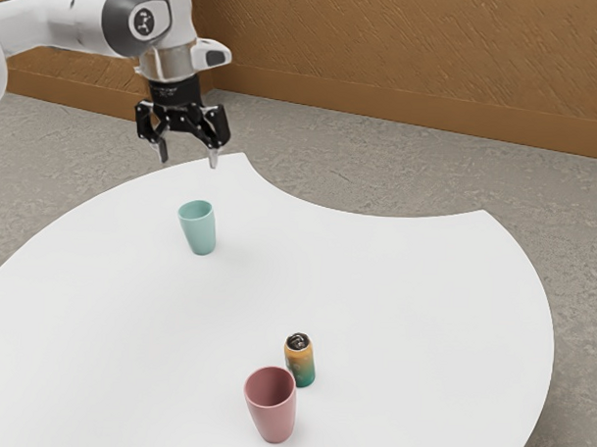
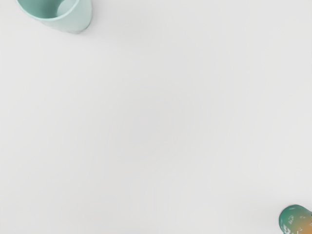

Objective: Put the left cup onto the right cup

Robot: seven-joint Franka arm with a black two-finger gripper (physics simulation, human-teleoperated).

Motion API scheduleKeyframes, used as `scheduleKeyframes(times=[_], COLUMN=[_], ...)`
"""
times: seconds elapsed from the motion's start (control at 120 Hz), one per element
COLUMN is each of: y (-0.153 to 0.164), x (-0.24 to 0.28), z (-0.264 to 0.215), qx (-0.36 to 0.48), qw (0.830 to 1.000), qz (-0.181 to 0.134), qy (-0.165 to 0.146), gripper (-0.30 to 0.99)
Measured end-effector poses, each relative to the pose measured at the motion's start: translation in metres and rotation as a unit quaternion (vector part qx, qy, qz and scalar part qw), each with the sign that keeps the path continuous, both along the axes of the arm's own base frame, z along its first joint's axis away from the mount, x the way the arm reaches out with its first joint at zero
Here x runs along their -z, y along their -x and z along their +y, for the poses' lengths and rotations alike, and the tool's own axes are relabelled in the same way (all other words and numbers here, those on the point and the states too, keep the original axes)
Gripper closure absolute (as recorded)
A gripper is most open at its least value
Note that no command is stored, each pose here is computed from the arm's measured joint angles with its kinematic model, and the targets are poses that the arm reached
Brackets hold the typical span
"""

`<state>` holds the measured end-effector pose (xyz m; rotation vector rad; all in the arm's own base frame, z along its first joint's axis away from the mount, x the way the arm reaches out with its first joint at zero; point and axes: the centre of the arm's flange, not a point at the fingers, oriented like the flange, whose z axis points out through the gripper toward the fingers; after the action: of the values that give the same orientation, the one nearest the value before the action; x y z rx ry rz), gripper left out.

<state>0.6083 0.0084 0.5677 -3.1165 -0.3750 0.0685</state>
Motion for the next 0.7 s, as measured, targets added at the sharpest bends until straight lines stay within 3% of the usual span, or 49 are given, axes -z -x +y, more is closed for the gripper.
scheduleKeyframes(times=[0.125,0.225,0.35,0.7], y=[0.008,-0.021,-0.068,-0.117], x=[-0.001,0.026,0.062,0.135], z=[0.002,0.033,0.068,0.109], qx=[-0.001,-0.023,-0.034,0.029], qw=[1.000,0.999,0.998,0.998], qz=[0.025,0.044,0.048,0.045], qy=[0.001,0.009,0.015,0.030], gripper=[0.00,0.00,0.00,0.00])
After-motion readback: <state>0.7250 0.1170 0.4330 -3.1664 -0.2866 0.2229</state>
